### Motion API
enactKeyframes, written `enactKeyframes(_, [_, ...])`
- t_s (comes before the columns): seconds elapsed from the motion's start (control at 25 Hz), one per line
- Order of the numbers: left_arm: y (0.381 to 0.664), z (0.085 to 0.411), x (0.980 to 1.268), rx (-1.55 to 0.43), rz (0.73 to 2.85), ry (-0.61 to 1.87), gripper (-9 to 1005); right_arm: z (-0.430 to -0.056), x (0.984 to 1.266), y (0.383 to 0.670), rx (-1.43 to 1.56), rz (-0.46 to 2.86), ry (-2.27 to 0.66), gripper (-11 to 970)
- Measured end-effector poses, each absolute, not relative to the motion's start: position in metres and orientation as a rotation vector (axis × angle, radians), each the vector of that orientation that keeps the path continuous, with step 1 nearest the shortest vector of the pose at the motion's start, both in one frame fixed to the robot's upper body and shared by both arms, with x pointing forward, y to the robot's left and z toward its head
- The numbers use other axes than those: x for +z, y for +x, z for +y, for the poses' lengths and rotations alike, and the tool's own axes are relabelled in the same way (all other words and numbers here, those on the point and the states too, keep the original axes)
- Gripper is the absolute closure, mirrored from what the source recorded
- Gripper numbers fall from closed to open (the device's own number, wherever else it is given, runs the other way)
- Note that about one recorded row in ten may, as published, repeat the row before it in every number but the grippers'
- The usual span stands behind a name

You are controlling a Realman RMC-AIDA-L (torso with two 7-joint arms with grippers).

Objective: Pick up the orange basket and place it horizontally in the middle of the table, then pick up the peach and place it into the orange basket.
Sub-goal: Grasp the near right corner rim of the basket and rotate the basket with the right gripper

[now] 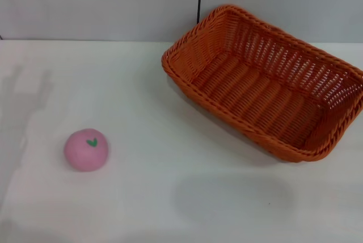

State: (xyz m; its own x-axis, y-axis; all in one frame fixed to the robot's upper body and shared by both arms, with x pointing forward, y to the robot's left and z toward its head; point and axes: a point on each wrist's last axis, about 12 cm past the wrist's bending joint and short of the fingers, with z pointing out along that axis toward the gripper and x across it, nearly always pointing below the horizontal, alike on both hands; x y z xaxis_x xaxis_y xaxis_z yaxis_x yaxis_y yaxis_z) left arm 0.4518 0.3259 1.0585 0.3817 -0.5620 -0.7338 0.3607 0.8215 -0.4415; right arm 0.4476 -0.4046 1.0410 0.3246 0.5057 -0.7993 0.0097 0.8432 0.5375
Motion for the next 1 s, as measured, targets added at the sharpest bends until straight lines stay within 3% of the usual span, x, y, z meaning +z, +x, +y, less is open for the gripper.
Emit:
enactKeyframes(0.68, [0.448,0.327,1.057,-0.588,1.028,-0.230,182,-0.402,1.042,0.451,0.363,1.254,0.424,462])
enactKeyframes(1.0, [0.445,0.329,1.055,-0.582,1.033,-0.235,182,-0.409,1.075,0.483,0.561,1.396,0.181,407])
